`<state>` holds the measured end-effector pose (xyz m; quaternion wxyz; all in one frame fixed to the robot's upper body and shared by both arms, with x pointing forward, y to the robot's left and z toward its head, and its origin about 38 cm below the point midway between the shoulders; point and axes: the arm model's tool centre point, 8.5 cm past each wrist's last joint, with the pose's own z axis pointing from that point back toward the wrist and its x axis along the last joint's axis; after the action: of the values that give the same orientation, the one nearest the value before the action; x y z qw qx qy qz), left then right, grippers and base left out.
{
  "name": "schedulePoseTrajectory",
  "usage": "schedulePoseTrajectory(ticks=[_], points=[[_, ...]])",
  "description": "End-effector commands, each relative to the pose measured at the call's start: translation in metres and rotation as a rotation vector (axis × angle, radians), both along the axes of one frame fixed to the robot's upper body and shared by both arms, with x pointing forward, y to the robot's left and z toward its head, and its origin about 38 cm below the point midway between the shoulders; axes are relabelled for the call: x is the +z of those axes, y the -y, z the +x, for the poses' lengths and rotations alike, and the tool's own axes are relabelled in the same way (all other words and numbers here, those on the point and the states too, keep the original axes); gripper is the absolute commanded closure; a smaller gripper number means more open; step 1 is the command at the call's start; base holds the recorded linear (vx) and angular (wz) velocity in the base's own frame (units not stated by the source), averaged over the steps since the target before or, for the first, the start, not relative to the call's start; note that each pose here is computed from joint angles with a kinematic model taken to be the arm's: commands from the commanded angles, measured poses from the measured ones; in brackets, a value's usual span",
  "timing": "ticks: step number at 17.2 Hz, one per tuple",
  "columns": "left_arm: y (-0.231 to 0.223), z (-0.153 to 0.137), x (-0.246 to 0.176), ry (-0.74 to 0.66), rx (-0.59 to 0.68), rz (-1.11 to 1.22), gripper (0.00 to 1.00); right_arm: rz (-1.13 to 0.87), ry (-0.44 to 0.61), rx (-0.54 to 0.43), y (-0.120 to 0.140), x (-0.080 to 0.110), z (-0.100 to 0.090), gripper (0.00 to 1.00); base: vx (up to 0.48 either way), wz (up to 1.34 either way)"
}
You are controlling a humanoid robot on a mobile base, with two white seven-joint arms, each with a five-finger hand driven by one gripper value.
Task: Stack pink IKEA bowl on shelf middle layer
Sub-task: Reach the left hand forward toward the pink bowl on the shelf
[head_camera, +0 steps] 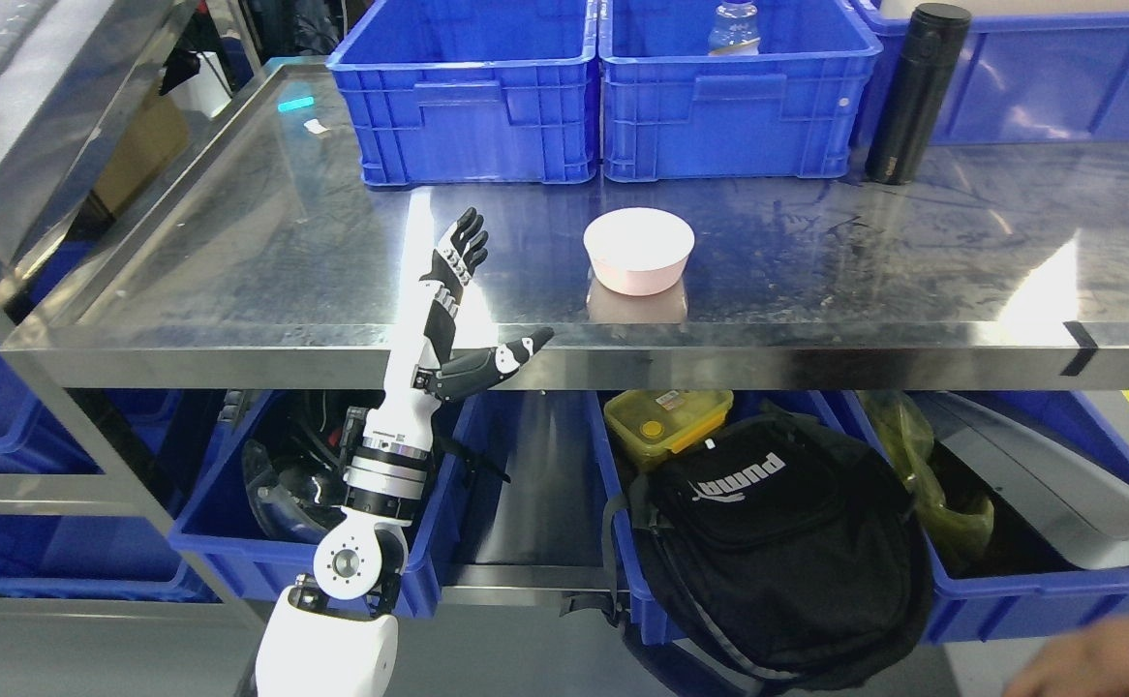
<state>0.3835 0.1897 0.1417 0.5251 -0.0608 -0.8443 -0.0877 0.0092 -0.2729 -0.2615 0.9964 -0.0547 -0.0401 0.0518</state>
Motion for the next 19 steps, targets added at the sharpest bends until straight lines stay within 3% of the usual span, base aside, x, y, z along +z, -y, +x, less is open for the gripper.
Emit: schedulePoseTrajectory(ticks=[1,3,5,6,8,10,13,17,19], points=[[-0.010,0.002,0.003,0.016,0.014,0.016,0.00,-0.016,-0.005,0.000,0.011,0.001,-0.008,0.00,0.004,0.19],[-0.010,0.003,0.003,0.016,0.010,0.019,0.00,-0.016,-0.005,0.000,0.011,0.001,-0.008,0.00,-0.009,0.05],[0.001,0.009,0.012,0.035,-0.085,0.073,0.00,-0.016,-0.005,0.000,0.011,0.001,-0.008,0.00,-0.009,-0.02],[0.012,0.013,0.014,0.044,-0.201,0.186,0.01,-0.016,-0.005,0.000,0.011,0.001,-0.008,0.00,-0.008,-0.04],[0.022,0.029,0.014,0.044,-0.286,0.500,0.02,-0.016,-0.005,0.000,0.011,0.001,-0.008,0.00,0.000,0.00],[0.021,0.048,0.030,0.059,-0.306,0.812,0.02,-0.016,-0.005,0.000,0.011,0.001,-0.008,0.00,0.002,0.01],[0.025,0.076,0.081,0.143,-0.245,1.050,0.03,-0.016,-0.005,0.000,0.011,0.001,-0.008,0.00,0.000,0.00],[0.067,0.091,0.127,0.168,-0.344,1.321,0.04,-0.016,-0.005,0.000,0.011,0.001,-0.008,0.00,0.000,0.00],[0.099,0.097,0.126,0.110,-0.346,1.454,0.04,-0.016,-0.005,0.000,0.011,0.001,-0.008,0.00,0.000,0.00]])
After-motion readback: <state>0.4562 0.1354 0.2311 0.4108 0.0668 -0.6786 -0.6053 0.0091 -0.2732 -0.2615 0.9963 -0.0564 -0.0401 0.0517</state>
